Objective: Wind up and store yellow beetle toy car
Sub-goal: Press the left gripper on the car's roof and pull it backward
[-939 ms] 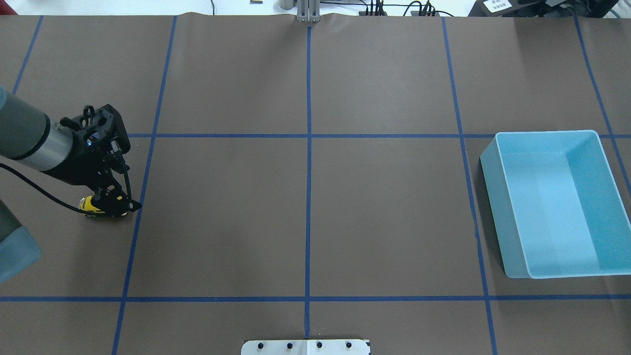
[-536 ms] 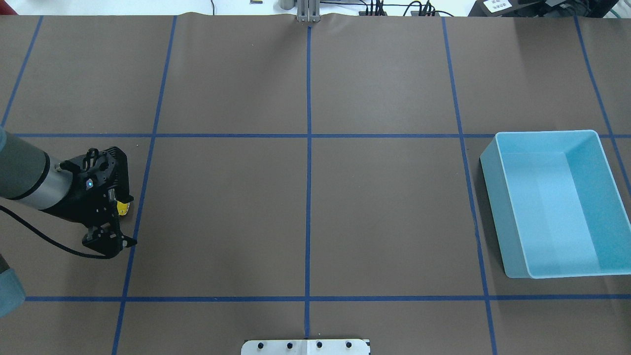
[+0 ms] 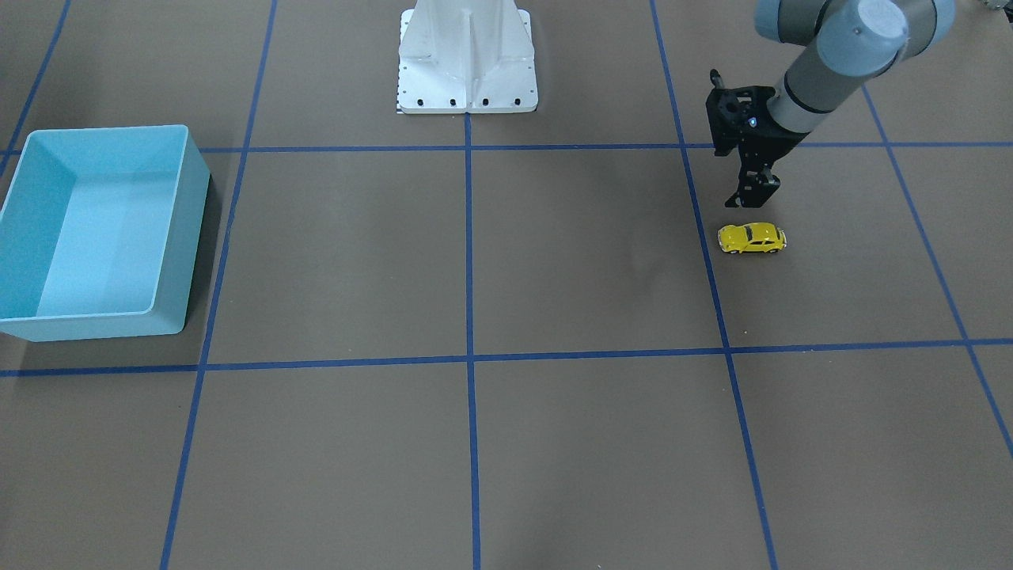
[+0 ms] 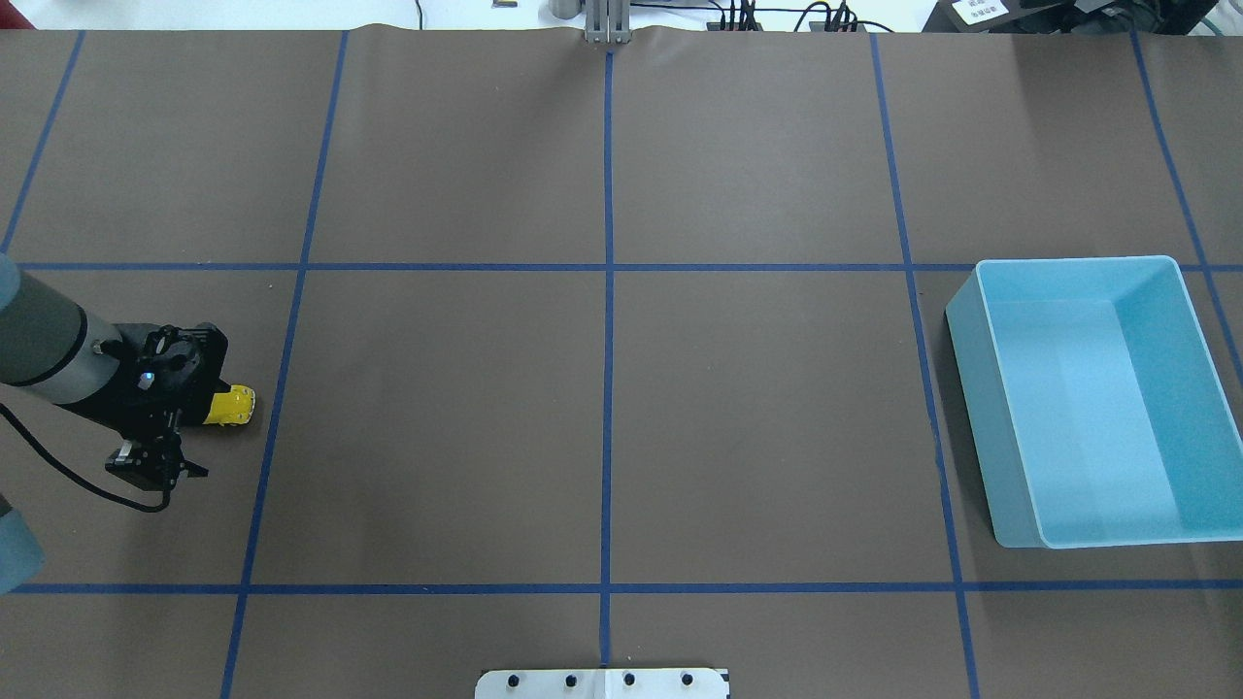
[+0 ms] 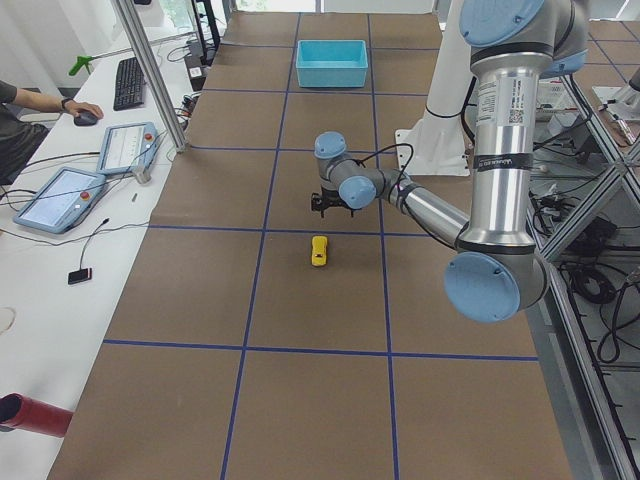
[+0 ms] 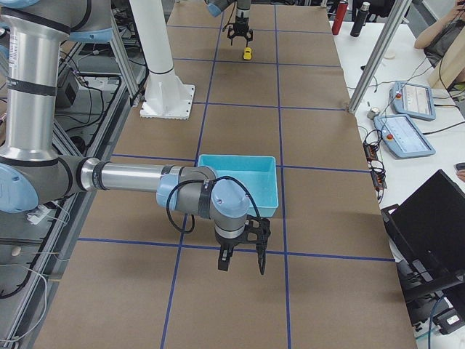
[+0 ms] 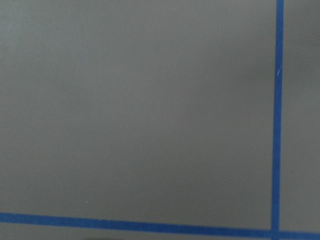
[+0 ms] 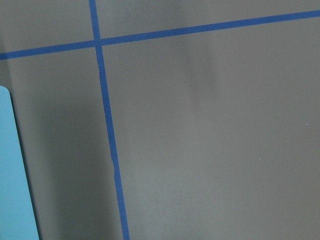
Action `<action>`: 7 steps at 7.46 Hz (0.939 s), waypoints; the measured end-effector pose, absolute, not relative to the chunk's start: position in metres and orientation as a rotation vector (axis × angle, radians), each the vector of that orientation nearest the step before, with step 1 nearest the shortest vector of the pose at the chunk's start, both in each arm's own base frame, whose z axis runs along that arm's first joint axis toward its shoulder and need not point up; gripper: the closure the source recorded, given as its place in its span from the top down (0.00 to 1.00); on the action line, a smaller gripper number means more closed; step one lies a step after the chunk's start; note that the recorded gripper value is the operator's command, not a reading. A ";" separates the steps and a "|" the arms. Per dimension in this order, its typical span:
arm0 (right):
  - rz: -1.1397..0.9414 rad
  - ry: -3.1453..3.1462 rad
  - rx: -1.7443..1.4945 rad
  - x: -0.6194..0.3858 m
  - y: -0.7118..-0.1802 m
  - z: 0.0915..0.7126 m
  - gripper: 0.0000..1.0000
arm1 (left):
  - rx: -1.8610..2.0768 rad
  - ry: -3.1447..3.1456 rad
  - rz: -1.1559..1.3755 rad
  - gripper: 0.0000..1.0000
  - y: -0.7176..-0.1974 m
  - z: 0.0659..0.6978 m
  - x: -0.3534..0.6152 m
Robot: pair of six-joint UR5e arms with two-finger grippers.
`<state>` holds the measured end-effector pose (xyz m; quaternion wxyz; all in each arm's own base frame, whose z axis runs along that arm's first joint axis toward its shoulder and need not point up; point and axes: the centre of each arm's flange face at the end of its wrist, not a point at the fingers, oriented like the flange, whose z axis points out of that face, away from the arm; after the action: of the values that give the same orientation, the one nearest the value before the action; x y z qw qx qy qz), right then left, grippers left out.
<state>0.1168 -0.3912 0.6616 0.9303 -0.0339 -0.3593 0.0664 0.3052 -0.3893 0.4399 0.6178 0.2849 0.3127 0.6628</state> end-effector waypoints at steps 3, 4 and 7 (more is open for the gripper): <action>0.136 -0.736 -0.070 0.117 -0.391 0.662 1.00 | 0.654 0.634 1.559 1.00 -0.407 0.468 0.302; 0.136 -0.736 -0.070 0.117 -0.391 0.662 1.00 | 0.657 0.623 1.555 1.00 -0.411 0.476 0.304; 0.136 -0.736 -0.069 0.117 -0.391 0.661 1.00 | 0.685 0.602 1.537 1.00 -0.424 0.502 0.305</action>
<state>0.1168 -0.3914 0.6614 0.9303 -0.0337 -0.3592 0.0663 0.3048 -0.4239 0.5024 0.6266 0.2988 0.2625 0.6702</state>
